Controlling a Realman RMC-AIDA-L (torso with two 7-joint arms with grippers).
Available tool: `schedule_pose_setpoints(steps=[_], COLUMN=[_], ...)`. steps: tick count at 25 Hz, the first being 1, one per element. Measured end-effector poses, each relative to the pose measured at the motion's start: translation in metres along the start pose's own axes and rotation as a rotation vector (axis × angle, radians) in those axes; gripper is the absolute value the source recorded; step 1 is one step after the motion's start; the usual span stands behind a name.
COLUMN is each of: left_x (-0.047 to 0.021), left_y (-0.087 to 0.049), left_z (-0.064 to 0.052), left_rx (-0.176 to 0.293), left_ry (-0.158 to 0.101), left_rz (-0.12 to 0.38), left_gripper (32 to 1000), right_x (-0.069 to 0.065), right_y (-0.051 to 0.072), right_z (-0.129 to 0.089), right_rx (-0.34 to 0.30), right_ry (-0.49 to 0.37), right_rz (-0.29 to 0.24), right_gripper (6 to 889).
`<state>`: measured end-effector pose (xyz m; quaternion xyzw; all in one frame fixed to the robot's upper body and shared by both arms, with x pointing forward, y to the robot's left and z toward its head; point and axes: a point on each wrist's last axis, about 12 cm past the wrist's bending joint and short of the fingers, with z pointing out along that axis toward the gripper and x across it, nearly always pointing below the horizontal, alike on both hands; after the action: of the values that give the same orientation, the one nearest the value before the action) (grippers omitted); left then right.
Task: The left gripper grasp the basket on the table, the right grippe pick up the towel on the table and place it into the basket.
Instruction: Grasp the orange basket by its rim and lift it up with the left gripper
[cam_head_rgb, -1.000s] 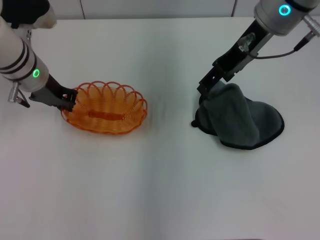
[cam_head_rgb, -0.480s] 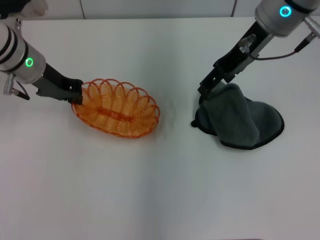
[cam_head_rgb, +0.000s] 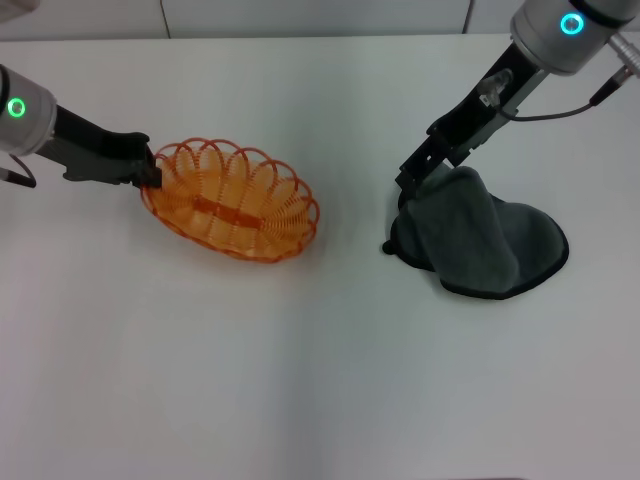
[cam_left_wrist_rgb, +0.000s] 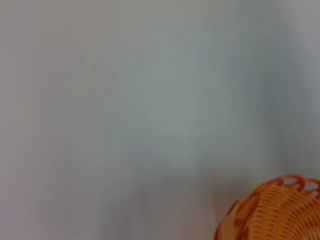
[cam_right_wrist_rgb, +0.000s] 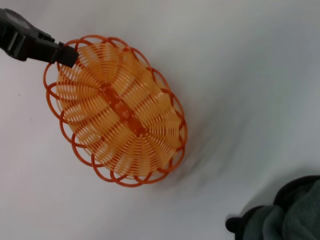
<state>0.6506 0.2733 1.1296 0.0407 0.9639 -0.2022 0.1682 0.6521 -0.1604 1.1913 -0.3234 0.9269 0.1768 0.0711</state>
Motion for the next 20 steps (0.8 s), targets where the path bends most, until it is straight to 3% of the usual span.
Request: schedule_pose_setpoints(steps=[9,14,20], left_x=[0.0001,0.0039,0.0070], left_y=[0.018,0.032,0.038], left_z=[-0.017,-0.029,-0.038], left_rx=[0.108,0.176,0.218], left_ry=[-0.073,-0.106,-0.105], left_rz=[-0.076,-0.133,-0.147], left_gripper=[99,99,99], right_x=[0.001,0.001,0.004], right_y=[0.000,0.000,-0.002], right_z=[0.001,0.000,0.000], right_rx=[-0.008,-0.030,-0.034], right_ry=[-0.004,-0.020,-0.017], right_rz=[0.004,0.010,0.017], right_gripper=[863,863,863])
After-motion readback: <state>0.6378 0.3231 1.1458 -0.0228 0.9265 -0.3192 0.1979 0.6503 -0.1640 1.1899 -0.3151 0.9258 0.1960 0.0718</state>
